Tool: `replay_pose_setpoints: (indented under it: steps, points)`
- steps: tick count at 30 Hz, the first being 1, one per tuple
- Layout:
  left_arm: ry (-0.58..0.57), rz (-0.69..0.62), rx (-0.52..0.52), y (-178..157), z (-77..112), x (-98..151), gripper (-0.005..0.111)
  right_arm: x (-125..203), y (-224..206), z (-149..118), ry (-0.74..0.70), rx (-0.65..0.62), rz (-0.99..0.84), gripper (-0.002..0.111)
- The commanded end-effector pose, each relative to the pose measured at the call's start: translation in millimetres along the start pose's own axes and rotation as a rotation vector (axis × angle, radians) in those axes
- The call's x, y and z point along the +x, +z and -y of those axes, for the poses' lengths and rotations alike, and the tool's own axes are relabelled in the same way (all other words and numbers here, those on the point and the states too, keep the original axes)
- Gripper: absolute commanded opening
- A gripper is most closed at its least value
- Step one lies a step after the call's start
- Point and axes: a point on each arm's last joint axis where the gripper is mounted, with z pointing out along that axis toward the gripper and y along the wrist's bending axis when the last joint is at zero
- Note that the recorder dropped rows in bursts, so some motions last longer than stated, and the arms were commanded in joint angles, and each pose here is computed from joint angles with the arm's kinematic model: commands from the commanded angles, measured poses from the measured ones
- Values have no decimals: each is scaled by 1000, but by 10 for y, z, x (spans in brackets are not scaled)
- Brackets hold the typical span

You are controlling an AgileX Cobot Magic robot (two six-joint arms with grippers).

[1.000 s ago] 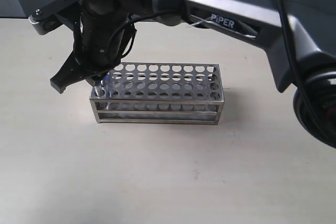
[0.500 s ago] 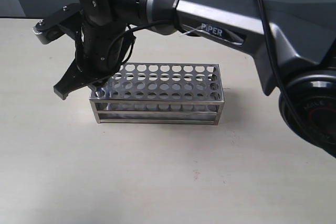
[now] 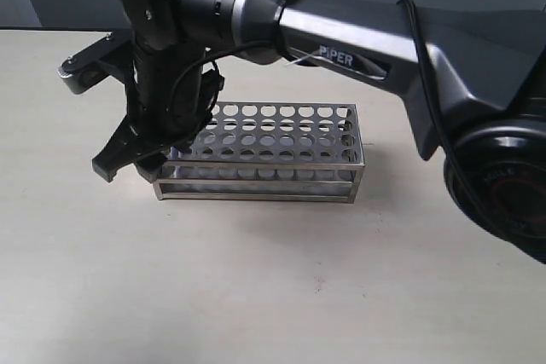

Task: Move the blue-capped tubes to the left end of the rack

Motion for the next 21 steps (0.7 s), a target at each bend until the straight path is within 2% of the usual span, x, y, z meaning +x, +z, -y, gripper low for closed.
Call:
replay_pose_setpoints:
  steps: [1, 10, 21]
  points:
    - [2, 4, 5, 0, 4, -19, 1, 32, -28, 5, 9, -5, -26, 56]
    - [2, 4, 5, 0, 4, -19, 1, 37, -287, -6, 19, 5, -1, 56]
    - [2, 4, 5, 0, 4, -19, 1, 72, -672, 42, 11, 91, 33, 55]
